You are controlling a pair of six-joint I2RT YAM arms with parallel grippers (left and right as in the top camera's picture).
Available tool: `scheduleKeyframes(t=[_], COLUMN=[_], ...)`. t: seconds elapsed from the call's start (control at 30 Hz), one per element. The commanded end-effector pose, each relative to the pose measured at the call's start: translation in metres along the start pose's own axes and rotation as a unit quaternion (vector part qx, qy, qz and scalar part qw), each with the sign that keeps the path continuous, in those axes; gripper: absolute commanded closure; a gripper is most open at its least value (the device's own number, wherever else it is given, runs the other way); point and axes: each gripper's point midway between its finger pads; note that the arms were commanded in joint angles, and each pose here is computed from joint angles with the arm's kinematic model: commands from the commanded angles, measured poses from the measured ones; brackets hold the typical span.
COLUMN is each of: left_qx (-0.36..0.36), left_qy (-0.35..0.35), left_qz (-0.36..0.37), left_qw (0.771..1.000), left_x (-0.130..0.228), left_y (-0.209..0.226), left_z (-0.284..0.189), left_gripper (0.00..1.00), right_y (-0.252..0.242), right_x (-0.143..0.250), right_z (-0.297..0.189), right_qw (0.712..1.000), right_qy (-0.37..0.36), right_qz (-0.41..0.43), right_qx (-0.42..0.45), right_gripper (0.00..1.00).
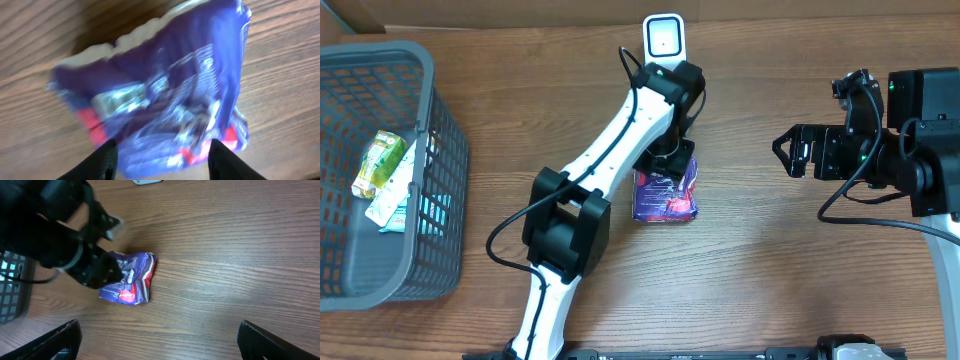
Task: Scan the item barcode
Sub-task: 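Carry the purple bag to table center and release it, then reach the left gripper into the basket and grasp the mint-green wipes pack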
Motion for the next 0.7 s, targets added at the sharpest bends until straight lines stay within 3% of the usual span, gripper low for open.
scheduleKeyframes(t=[0.0,0.1,0.2,0.23,0.27,0.3,0.33,0.5,0.67], left_qx=[0.012,0.033,0.065,0.071,0.074,0.075,0.074,0.059,0.042], left_qy=[-0.102,-0.186,-0.279,-0.308,-0.330,-0.355,-0.373,-0.422,-0.406], left_qz=[-0.022,-0.055,-0.101,-0.121,-0.140,-0.164,-0.188,-0.326,-0.471], left_qw=[0.994,0.981,0.953,0.941,0.931,0.917,0.906,0.844,0.782], left_x=[-0.026,-0.032,-0.025,-0.019,-0.012,-0.005,0.004,0.048,0.085], left_y=[0.020,0.047,0.091,0.110,0.129,0.152,0.173,0.277,0.361], left_z=[-0.078,-0.151,-0.229,-0.251,-0.269,-0.287,-0.300,-0.334,-0.323], left_gripper=[0.48,0.46,0.43,0.36,0.19,0.08,0.05,0.03,0.03], right_y=[0.001,0.001,0.001,0.001,0.001,0.001,0.001,0.001,0.002], right_x=[-0.005,-0.005,-0.005,-0.005,-0.005,-0.005,-0.005,-0.005,-0.004], right_z=[-0.006,-0.006,-0.006,-0.006,-0.006,-0.006,-0.006,-0.006,-0.005], right_qw=[1.000,1.000,1.000,1.000,1.000,1.000,1.000,1.000,1.000], right_qy=[-0.009,-0.009,-0.009,-0.009,-0.009,-0.009,-0.009,-0.009,-0.008], right_qz=[-0.005,-0.005,-0.005,-0.005,-0.005,-0.005,-0.005,-0.005,-0.004], right_qx=[0.005,0.005,0.005,0.005,0.005,0.005,0.005,0.005,0.003], right_gripper=[0.00,0.00,0.00,0.00,0.00,0.00,0.00,0.00,0.00])
Point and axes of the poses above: each gripper's point midway between its finger pads, its own z axis out along the fingers, its own y axis along the line the jaws close on, x = y × z, and after that the axes turned 15 degrees about -z, right-handed
